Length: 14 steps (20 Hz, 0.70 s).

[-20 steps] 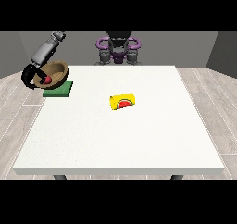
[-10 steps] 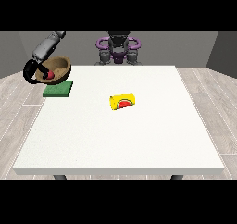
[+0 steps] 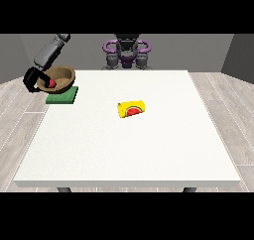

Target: Pick the cup and pour the ball into the bowl, then pick the bowl and place it on the pad

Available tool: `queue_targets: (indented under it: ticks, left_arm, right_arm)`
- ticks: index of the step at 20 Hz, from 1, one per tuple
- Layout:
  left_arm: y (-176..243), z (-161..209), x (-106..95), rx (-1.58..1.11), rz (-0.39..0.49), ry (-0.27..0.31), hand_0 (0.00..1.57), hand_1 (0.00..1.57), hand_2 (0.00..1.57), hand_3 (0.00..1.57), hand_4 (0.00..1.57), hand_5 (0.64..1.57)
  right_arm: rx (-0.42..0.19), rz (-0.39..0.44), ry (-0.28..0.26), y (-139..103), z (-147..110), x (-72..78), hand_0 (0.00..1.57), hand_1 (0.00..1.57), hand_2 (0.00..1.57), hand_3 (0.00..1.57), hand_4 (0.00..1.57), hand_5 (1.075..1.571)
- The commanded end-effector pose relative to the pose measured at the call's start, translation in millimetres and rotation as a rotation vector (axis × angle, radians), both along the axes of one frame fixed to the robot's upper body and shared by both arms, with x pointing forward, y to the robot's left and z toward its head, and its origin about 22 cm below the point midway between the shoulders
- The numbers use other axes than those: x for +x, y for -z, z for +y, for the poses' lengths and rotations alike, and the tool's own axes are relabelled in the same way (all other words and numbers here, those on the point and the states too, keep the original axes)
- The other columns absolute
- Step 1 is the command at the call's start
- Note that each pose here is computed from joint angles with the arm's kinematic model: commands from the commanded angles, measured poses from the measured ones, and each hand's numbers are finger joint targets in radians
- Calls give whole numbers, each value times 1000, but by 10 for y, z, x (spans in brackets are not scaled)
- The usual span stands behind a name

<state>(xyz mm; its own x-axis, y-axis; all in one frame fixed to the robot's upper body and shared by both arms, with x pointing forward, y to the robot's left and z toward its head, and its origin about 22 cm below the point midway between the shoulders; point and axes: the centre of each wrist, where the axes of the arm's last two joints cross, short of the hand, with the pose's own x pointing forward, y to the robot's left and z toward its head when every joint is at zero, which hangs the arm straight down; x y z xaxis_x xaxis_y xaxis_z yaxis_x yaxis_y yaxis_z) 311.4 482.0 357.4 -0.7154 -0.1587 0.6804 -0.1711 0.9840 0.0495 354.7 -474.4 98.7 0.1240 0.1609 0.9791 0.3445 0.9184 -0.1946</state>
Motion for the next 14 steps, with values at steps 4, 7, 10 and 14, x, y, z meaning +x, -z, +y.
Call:
queue_targets:
  ticks: [4, 7, 10, 14]
  left_arm:
    - [-170, -34, -118, 8, -35, -4, 0, 0, 0, 0, 0, 1516]
    - [-32, -96, -69, -3, -30, 16, 0, 0, 0, 0, 0, 1517]
    - [-108, 28, -137, -1, -35, 19, 0, 0, 0, 0, 0, 1515]
    - [177, 55, -26, -13, 31, -14, 0, 0, 0, 0, 0, 1515]
  right_arm:
    - [23, -27, 112, -52, -143, -53, 740, 740, 690, 1053, 0, 1538]
    - [23, -26, 129, -264, -326, -121, 694, 694, 572, 1018, 0, 1535]
    - [34, -56, 126, -445, -321, -65, 477, 477, 543, 692, 0, 1513]
    - [53, -58, 61, -589, -379, -90, 200, 200, 300, 446, 0, 1476]
